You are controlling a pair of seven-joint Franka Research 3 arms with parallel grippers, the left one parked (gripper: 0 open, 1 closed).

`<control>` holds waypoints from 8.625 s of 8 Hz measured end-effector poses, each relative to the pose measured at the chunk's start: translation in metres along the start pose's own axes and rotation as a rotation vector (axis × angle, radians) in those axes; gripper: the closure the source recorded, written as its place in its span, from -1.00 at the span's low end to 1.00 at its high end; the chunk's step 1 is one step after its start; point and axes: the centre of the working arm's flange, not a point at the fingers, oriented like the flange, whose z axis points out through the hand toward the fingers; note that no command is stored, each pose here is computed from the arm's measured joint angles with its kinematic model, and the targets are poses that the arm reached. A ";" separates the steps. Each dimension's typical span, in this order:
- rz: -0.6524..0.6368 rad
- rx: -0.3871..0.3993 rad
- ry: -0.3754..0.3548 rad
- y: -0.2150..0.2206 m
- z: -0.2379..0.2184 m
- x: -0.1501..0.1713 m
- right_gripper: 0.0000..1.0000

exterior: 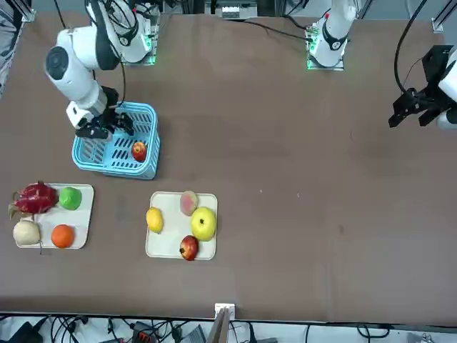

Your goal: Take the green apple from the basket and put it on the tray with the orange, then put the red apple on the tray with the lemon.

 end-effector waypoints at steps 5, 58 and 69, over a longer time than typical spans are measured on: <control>0.061 0.001 0.017 -0.005 0.041 0.008 -1.00; 0.561 -0.037 -0.029 -0.198 -0.040 0.197 -0.77; 0.541 -0.033 0.045 -0.208 0.068 0.217 -0.96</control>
